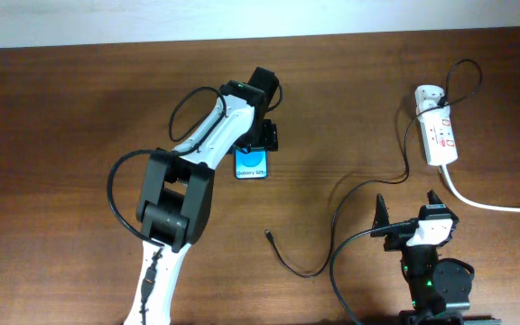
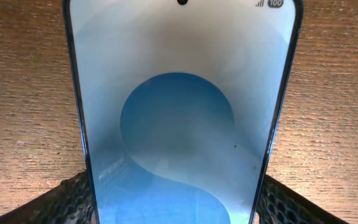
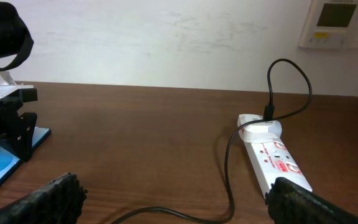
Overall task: Plug charger to phone and switch on socket
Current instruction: 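Lower the left gripper and grasp the blue phone's edge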
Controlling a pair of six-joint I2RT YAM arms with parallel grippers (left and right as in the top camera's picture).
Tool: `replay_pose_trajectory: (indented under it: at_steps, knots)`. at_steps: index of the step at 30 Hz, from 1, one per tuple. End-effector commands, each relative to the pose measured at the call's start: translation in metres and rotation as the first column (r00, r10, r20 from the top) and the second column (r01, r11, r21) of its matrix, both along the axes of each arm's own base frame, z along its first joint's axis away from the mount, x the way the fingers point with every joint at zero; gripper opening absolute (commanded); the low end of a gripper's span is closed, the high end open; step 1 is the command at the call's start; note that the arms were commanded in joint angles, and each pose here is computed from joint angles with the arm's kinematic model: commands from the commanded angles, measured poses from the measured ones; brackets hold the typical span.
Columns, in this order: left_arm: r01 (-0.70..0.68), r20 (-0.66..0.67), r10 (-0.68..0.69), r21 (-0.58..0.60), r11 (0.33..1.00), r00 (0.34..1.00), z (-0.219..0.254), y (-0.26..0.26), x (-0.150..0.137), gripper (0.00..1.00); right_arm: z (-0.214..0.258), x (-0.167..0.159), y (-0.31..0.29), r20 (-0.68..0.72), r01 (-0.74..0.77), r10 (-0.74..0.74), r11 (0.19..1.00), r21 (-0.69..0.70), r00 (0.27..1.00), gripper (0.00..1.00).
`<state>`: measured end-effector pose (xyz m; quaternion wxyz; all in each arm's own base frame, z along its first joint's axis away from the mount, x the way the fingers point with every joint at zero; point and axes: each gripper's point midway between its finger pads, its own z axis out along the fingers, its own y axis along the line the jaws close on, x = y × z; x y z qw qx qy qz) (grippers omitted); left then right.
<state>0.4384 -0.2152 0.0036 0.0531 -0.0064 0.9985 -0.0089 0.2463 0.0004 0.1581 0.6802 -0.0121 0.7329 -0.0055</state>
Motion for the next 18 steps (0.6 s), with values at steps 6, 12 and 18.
replay_pose_trajectory:
  at_steps: [6,12,18]
  knots:
    - [-0.014,-0.017,0.014,-0.003,1.000,1.000,0.010,0.006,0.007,0.74,-0.003,0.000,-0.004,-0.005,0.019,-0.019,1.000,0.004,1.000,0.98]
    - [-0.017,-0.024,0.017,0.000,1.000,1.000,0.013,0.008,0.006,0.79,-0.003,0.000,-0.004,-0.005,0.019,-0.019,1.000,0.004,1.000,0.98]
    - [-0.019,-0.030,0.019,-0.018,1.000,0.999,0.045,0.006,0.007,0.79,-0.003,0.000,-0.004,-0.005,0.019,-0.019,1.000,0.004,1.000,0.98]
